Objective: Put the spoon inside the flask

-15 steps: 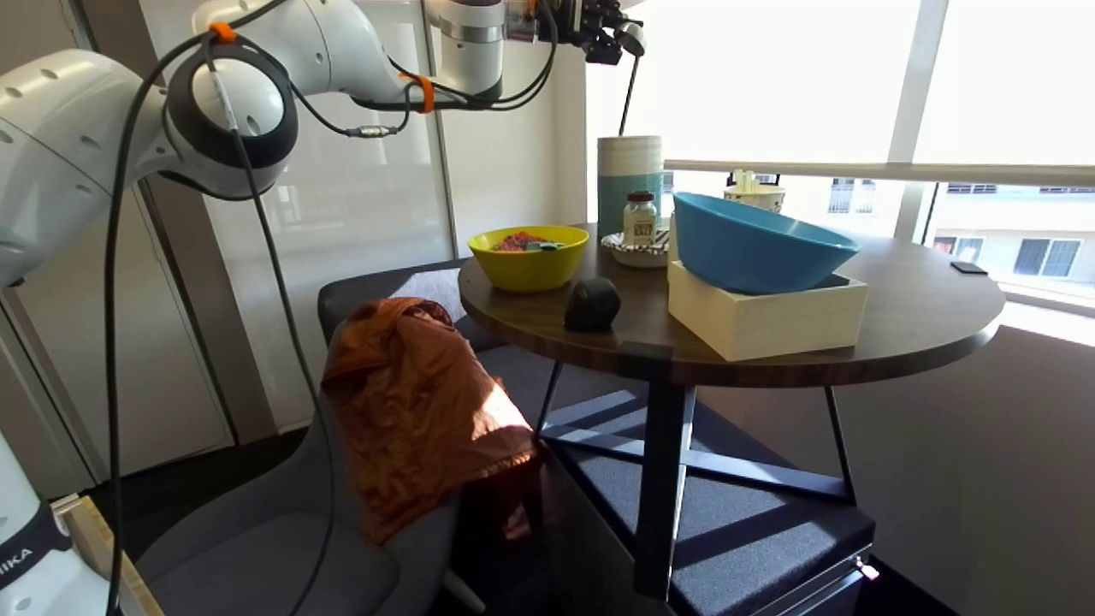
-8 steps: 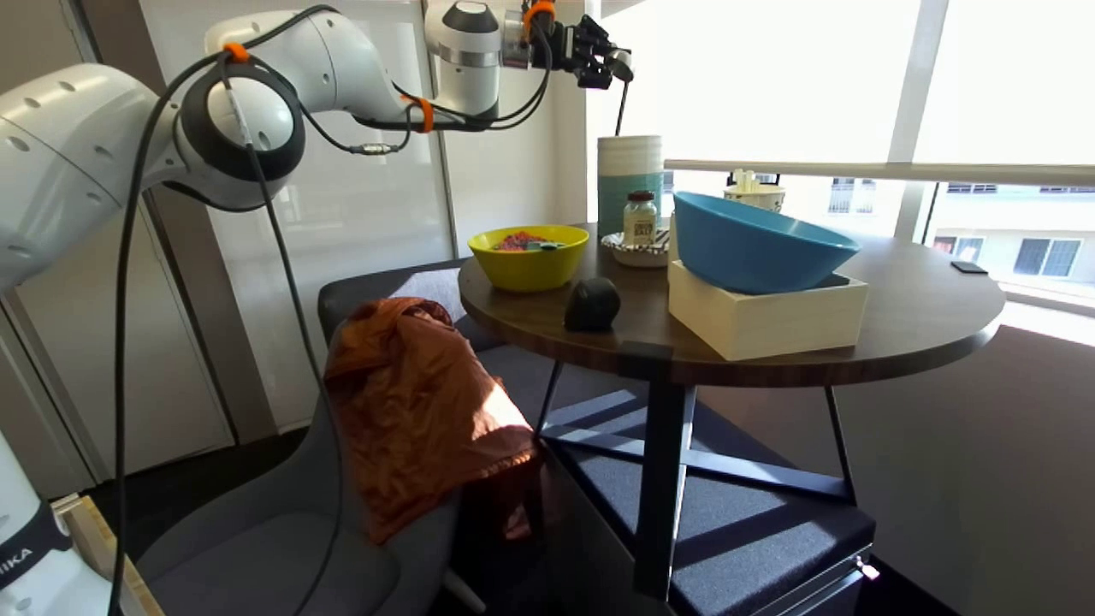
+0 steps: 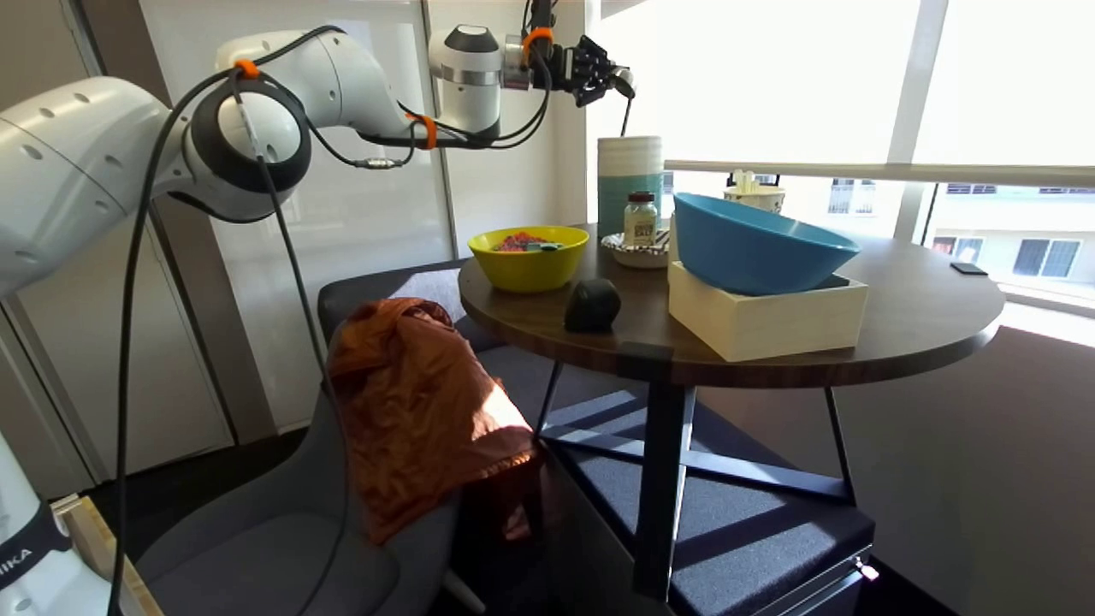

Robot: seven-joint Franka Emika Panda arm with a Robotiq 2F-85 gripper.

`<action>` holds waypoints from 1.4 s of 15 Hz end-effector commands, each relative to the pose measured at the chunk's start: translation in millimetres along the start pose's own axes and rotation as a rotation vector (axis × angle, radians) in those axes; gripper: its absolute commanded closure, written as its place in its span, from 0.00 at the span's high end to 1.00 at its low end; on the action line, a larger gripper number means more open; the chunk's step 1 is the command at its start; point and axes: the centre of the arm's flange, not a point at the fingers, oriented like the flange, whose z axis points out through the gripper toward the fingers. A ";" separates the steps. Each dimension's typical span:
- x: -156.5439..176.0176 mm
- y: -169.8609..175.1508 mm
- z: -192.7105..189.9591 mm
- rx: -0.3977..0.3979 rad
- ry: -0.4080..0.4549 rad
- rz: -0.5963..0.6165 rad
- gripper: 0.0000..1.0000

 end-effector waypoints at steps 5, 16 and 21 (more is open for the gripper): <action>-42.9 30.7 15.8 0.052 -0.106 0.157 0.75; -239.3 85.4 11.2 0.166 -0.143 0.678 1.00; -256.4 79.3 16.2 0.166 -0.153 0.738 1.00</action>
